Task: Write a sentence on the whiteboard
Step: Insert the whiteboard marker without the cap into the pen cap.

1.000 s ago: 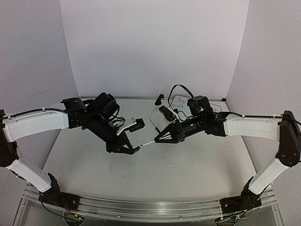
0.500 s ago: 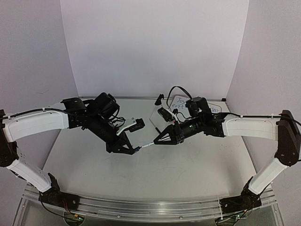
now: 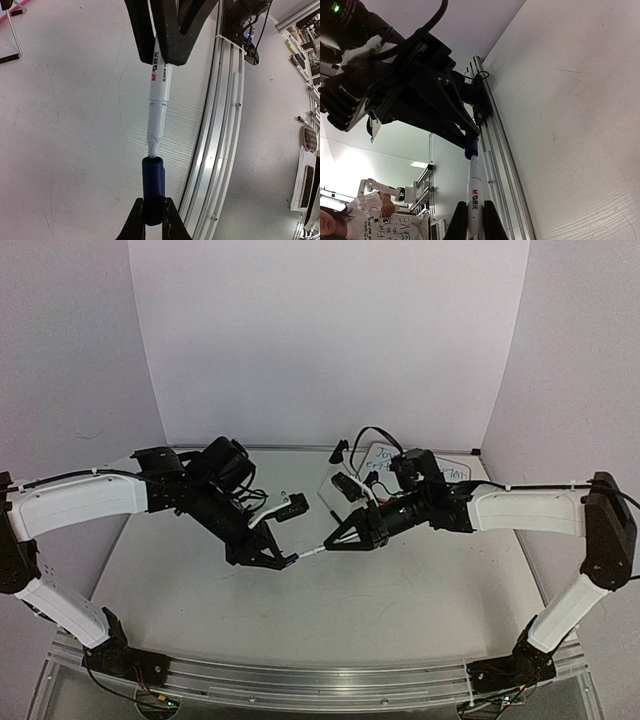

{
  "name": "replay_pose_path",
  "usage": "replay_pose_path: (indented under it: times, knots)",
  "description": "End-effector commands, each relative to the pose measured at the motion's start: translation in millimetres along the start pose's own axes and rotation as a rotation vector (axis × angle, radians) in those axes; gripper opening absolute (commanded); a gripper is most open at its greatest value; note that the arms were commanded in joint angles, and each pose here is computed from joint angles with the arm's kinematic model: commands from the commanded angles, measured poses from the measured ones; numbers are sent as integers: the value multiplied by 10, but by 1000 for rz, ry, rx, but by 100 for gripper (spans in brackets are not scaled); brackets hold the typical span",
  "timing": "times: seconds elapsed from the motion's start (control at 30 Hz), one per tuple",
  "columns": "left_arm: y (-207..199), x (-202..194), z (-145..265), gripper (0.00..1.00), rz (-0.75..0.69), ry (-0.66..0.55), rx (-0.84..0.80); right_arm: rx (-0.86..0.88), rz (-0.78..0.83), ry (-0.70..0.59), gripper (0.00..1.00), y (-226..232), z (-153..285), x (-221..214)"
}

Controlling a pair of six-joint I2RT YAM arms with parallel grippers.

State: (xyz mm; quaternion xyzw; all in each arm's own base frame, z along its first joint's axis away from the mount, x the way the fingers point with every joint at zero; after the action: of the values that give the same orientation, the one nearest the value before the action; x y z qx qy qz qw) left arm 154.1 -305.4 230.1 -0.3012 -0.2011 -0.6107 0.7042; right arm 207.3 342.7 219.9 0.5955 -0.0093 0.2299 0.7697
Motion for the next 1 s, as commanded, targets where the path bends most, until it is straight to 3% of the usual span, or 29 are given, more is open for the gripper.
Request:
replay_pose_path:
  times: [0.0, 0.4, 0.63, 0.97]
  knots:
    - [-22, 310, 99, 0, -62, -94, -26, 28, 38, 15, 0, 86, -84, 52]
    - [-14, 393, 44, 0, -72, -109, -46, 35, 55, 36, 0, 113, -181, 38]
    - [20, 628, 90, 0, -94, -211, -30, 48, 66, 58, 0, 148, -238, -10]
    - [-51, 883, 115, 0, -131, -295, -133, 112, 119, 100, 0, 319, -220, -85]
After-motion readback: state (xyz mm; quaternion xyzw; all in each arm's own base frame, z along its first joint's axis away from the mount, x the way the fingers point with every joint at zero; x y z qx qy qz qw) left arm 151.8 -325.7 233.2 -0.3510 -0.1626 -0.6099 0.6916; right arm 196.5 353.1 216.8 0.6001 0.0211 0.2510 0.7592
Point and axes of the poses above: each gripper's point midway between its finger pads, its own z axis back along the fingers, its own y axis along the line the jaws close on, x = y × z, the point moved 5 cm from there along z, back along the fingers, and after that the axes turned 11 degrees about -z, right-handed, at the moved point
